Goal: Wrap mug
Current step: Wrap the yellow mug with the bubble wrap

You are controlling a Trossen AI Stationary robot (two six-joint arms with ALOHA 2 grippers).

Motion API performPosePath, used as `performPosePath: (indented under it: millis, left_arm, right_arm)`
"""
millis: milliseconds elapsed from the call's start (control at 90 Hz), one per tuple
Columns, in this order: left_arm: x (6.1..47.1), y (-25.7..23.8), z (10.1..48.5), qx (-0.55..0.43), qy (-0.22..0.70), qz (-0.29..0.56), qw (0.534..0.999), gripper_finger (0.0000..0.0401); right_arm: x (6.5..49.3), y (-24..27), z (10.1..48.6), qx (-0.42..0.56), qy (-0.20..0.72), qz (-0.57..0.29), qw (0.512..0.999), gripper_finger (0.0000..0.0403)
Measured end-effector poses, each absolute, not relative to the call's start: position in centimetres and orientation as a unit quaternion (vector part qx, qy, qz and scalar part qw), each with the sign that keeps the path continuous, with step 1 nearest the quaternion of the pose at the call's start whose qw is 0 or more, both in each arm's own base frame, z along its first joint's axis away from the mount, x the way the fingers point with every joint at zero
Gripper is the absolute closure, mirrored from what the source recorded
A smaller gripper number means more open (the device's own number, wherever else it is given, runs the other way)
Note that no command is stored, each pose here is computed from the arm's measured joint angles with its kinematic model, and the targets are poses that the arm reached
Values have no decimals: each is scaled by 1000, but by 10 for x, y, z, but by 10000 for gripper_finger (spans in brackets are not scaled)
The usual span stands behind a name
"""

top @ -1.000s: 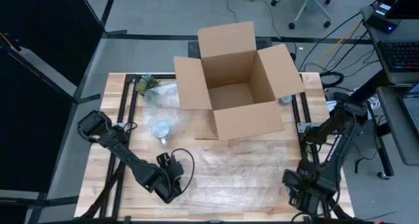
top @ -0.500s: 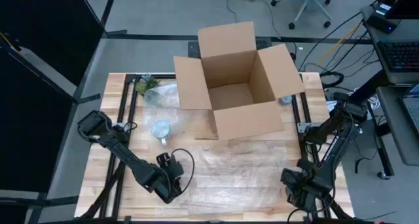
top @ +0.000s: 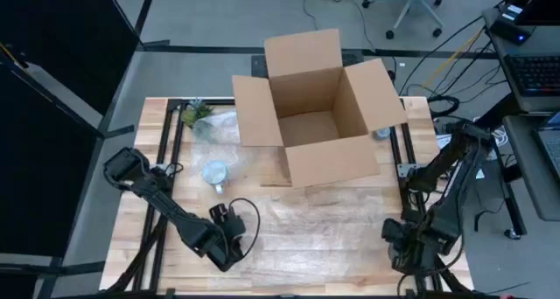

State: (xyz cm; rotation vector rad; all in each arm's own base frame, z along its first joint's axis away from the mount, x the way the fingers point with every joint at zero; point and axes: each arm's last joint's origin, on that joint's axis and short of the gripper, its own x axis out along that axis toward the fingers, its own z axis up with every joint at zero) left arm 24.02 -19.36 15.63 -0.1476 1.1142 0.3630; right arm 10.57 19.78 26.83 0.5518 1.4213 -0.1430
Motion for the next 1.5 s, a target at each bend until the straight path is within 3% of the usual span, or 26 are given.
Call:
performPosePath:
  millis: [78,189,433,811,956,1278,1500]
  left_arm:
    - [240,-193,156,-64,526,168,831,182]
    - [241,-193,156,-64,526,168,831,182]
    - [244,-189,156,-57,528,168,831,183]
    - [249,-183,156,-59,528,175,829,182]
    - [249,-183,156,-59,528,175,829,182]
    - [248,-183,156,-60,528,175,829,182]
    - [248,-183,156,-60,528,175,829,183]
  right_arm:
    - [112,195,289,289,604,-47,741,401]
    - [134,194,302,283,514,-32,809,402]
    - [224,198,264,166,448,-14,878,402]
    - [337,180,239,41,529,-52,846,403]
    - [369,170,226,49,554,-52,829,403]
    - [393,149,195,34,612,-73,787,396]
    - [394,149,195,44,610,-78,787,333]
